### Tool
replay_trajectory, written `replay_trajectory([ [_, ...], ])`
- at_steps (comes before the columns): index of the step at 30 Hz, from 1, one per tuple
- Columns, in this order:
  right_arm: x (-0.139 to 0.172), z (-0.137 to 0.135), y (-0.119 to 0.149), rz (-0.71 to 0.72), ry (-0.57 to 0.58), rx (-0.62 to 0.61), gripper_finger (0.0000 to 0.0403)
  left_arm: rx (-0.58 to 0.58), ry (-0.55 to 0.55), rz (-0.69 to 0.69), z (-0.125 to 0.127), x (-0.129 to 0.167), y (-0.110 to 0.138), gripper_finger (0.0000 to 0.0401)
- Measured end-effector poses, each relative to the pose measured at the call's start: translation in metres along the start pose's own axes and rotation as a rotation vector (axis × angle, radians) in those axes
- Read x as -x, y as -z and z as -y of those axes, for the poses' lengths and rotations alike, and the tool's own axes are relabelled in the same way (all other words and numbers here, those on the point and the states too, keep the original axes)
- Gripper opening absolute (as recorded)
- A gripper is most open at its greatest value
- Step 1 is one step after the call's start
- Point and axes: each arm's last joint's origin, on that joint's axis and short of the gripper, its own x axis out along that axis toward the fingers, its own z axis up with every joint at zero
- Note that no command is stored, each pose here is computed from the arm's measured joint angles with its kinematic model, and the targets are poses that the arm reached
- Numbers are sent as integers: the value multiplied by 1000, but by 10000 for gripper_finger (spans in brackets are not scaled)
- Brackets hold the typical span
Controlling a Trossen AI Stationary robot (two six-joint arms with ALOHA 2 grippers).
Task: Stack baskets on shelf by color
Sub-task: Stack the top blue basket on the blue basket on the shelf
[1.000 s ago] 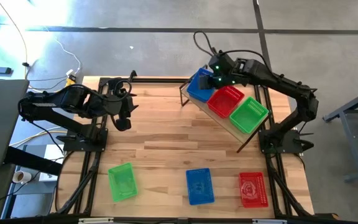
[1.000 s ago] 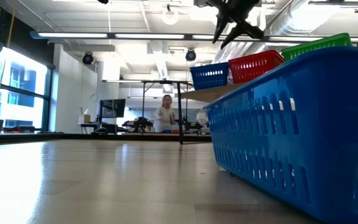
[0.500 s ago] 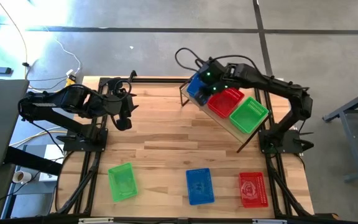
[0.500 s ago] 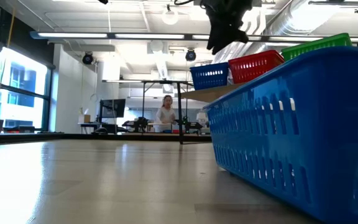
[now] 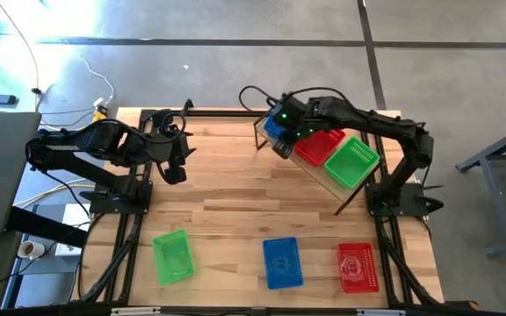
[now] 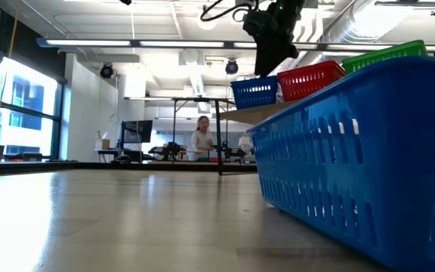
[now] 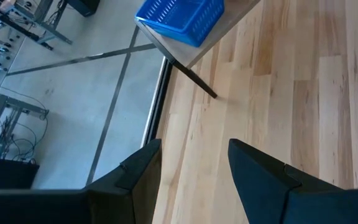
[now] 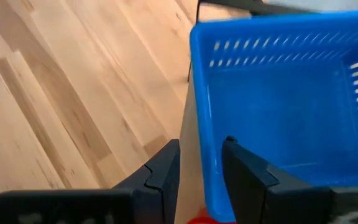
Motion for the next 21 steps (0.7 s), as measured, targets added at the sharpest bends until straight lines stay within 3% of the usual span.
replay_trajectory([
  [10, -19, -2, -1, -49, 41, -19, 94, 1, 0, 1, 0, 0, 0, 177],
  [21, -34, -5, -7, -29, 29, -44, 17, 3, 0, 1, 0, 0, 0, 177],
])
